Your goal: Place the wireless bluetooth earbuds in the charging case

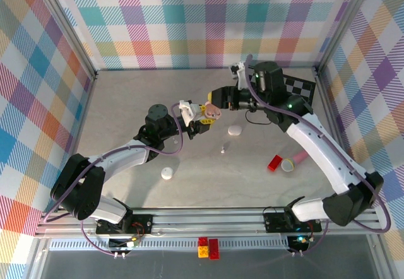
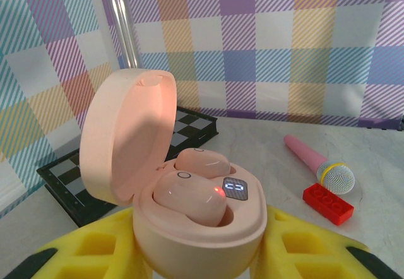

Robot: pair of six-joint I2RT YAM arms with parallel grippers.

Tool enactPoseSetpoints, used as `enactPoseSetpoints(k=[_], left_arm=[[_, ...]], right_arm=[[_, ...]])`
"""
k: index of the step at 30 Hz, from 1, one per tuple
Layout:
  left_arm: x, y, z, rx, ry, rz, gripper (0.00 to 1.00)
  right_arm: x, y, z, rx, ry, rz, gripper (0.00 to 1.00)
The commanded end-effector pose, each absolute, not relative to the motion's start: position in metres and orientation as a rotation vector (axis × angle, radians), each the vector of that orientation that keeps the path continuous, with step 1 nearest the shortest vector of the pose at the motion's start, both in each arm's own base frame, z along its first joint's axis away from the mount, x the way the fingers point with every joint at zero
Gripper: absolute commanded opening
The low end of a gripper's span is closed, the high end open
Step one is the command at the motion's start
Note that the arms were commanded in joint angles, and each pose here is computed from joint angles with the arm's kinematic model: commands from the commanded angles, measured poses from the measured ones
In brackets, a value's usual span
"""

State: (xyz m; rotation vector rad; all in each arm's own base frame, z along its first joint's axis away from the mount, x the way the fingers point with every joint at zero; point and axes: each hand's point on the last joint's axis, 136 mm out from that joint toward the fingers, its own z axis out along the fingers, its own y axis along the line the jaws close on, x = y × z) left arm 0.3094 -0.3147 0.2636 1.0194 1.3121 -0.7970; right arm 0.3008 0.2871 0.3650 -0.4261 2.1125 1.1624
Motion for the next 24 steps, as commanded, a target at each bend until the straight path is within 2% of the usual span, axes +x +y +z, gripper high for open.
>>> enactPoseSetpoints(k=[1,8,20,24], left_arm=[[0.301,-0.317,0.283,1.027,1.222,-0.796,0.37],[0.299,-0.315,0.284,1.017,1.224,-0.792,0.36],[0.3,-0.314,0.285,1.012,1.229,-0.784,0.35],[0.3,-0.313,0.288,1.005,1.224,-0.787,0.35]], right_arm=[[0.315,0.288,0.353,-0.412,2.18,1.109,0.49],[0.325,0.297,0.341,-0.401,2.255,1.122,0.5],[0.305,0.291,0.345,-0.417,2.217,1.174,0.5],[0.307,0.278,0.355,-0.356,2.14,1.15,0.54]])
